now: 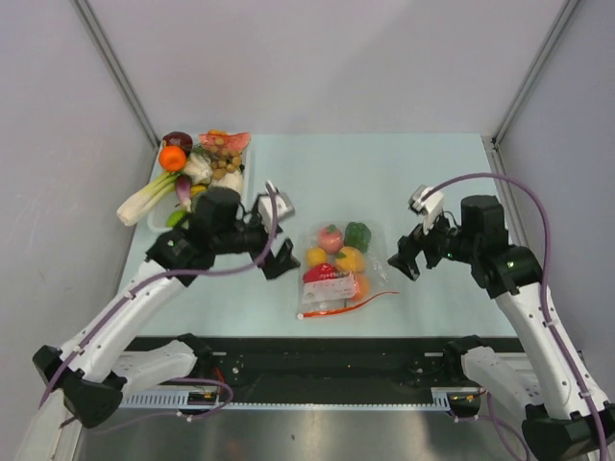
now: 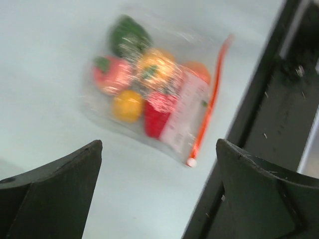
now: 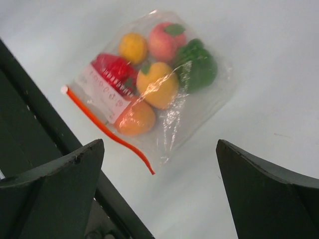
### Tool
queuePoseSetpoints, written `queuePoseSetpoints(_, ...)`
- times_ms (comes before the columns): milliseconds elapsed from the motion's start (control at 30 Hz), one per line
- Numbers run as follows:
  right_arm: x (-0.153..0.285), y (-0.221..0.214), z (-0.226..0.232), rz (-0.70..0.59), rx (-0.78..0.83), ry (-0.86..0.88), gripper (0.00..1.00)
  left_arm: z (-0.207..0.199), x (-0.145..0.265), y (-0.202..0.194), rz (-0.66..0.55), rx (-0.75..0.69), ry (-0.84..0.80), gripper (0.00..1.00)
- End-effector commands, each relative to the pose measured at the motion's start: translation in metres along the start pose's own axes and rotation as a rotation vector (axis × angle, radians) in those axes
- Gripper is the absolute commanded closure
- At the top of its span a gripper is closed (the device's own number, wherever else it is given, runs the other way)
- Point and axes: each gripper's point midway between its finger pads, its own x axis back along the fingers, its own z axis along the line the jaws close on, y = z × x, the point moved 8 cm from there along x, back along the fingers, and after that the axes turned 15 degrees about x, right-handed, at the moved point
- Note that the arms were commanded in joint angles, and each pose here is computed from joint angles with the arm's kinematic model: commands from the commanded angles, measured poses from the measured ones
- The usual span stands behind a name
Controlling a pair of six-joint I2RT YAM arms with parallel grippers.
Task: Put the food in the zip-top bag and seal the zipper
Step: Reset both arms
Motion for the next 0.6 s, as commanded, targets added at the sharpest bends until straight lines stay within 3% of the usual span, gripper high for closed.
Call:
queuePoseSetpoints(0, 0.005, 0.028, -0.032, -0.055, -0.218, -0.099, 0.00, 0.033, 0.027, 0.046, -0.058, 0.175, 0.093, 0.00)
queuePoseSetpoints(133, 0.009, 0.013, -0.059, -0.064, -0.407, -0.174, 0.00, 0.071, 0.046, 0.064, -0.082, 0.301, 0.261, 0.00)
queuePoseSetpoints(367, 0.000, -0.033, -0.055, 0.004, -0.584, -0.213, 0.00, 0.116, 0.056, 0.033, -0.099, 0.481, 0.348, 0.01)
queuePoseSetpoints(567, -0.001, -0.040, -0.057, -0.012, -0.591, -0.258, 0.00, 0.137, 0.069, 0.022, -0.130, 0.533, 0.429, 0.01)
